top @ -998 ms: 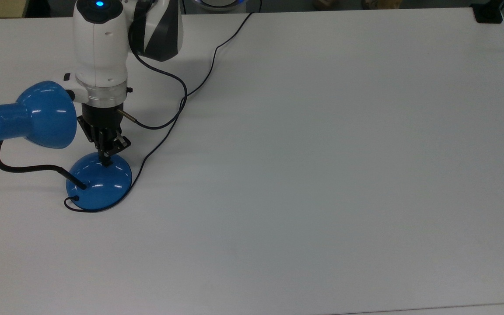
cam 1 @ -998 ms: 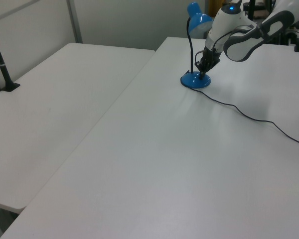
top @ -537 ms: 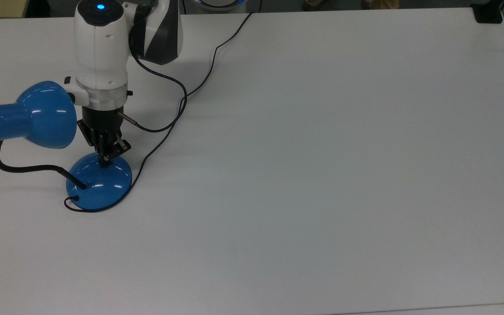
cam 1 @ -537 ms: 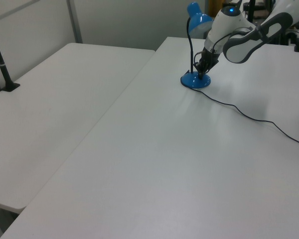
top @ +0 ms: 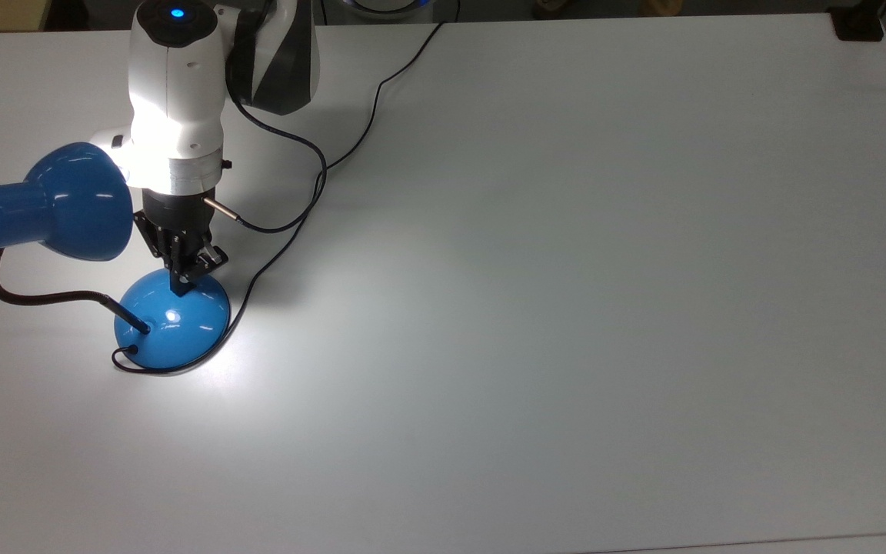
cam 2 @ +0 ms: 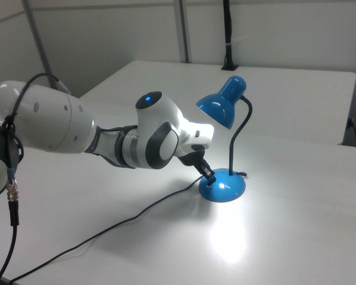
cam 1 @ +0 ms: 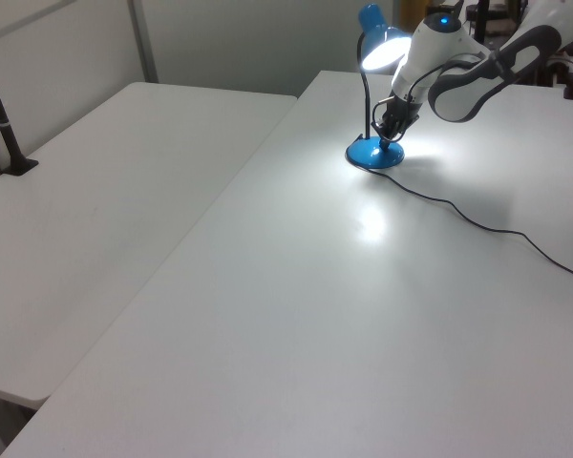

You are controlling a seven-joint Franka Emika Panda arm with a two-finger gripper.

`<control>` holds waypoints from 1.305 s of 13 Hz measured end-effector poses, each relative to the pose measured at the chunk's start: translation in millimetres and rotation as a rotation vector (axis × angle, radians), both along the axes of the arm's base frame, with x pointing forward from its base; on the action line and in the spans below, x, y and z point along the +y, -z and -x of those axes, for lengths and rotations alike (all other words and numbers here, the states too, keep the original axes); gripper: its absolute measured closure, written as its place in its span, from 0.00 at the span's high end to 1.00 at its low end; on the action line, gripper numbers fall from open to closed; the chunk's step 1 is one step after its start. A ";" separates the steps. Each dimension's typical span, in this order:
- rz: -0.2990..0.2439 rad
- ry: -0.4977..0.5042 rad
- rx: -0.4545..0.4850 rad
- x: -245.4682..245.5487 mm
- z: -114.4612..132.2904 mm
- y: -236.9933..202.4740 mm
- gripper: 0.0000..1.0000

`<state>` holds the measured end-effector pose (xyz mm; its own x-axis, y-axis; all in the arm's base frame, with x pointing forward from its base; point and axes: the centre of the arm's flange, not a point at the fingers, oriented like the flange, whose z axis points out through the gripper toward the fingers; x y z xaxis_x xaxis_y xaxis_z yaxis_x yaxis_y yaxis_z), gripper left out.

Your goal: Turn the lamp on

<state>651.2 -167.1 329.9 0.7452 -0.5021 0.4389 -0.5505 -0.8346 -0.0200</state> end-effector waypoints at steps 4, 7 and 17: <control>0.004 0.005 -0.001 -4.6 1.1 -3.3 0.01; 0.003 -0.019 0.028 19.6 -0.3 -21.1 0.01; 0.043 -0.290 0.253 197.7 13.8 -84.2 0.01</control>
<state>637.4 30.6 414.1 0.9408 -0.2401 0.2391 -0.2750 -0.9534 0.1244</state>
